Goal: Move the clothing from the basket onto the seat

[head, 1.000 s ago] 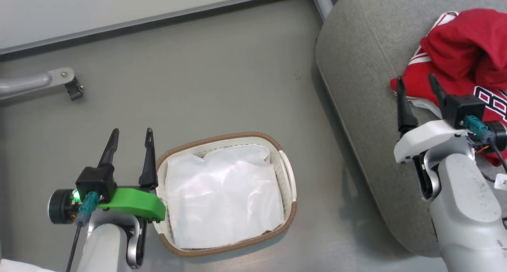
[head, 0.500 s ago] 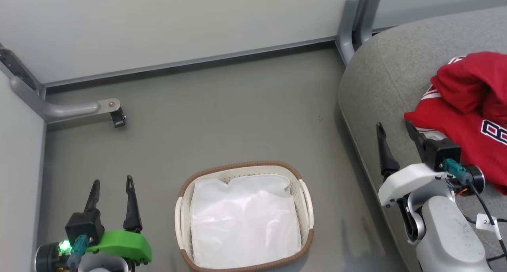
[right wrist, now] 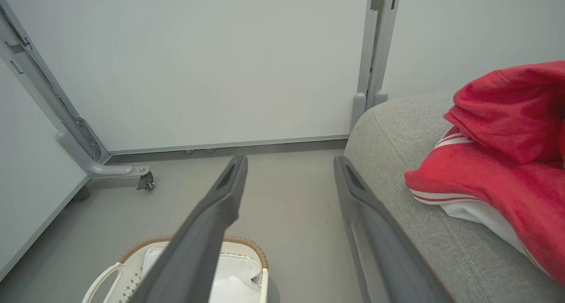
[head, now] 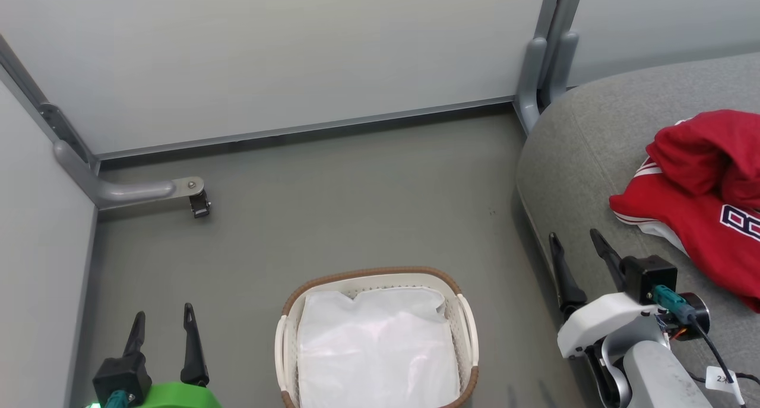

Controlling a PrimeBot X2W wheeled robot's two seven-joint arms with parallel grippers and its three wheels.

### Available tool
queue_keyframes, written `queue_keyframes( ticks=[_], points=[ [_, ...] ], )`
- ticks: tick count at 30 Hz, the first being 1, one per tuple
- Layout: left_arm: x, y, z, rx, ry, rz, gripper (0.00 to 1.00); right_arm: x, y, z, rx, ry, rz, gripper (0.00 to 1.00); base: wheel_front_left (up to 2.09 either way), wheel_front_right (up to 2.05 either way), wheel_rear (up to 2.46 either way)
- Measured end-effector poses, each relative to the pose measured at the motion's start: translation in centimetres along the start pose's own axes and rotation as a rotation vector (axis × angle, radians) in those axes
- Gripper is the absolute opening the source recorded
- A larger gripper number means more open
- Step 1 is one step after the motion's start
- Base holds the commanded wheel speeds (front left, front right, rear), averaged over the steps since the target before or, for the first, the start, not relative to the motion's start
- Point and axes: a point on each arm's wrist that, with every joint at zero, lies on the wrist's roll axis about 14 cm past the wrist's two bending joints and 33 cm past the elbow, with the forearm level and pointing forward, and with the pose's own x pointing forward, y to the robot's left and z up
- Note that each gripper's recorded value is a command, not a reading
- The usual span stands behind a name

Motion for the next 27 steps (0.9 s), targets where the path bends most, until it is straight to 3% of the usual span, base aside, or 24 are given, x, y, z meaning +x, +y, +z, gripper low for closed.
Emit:
queue_keyframes(
  ticks=[14,15,20,27],
  points=[
    [-1.1,-0.4,-0.5,-0.036,0.012,-0.016,1.00,-1.0,0.5,-0.3,0.026,0.004,0.010,1.00,0.00,0.00,0.00],
    [-1.1,-0.5,-0.6,-0.039,0.015,-0.018,0.00,-1.1,0.6,-0.5,0.027,0.007,0.010,0.00,0.00,0.00,0.00],
    [-1.5,-0.7,-2.0,-0.049,0.061,-0.016,0.00,-2.3,0.5,-2.9,0.041,0.080,-0.003,0.00,0.00,0.00,0.00],
    [-1.5,0.0,-2.6,-0.169,0.099,0.026,0.00,-2.4,-0.3,-3.1,0.162,0.096,-0.051,0.00,0.00,0.00,0.00]
  ],
)
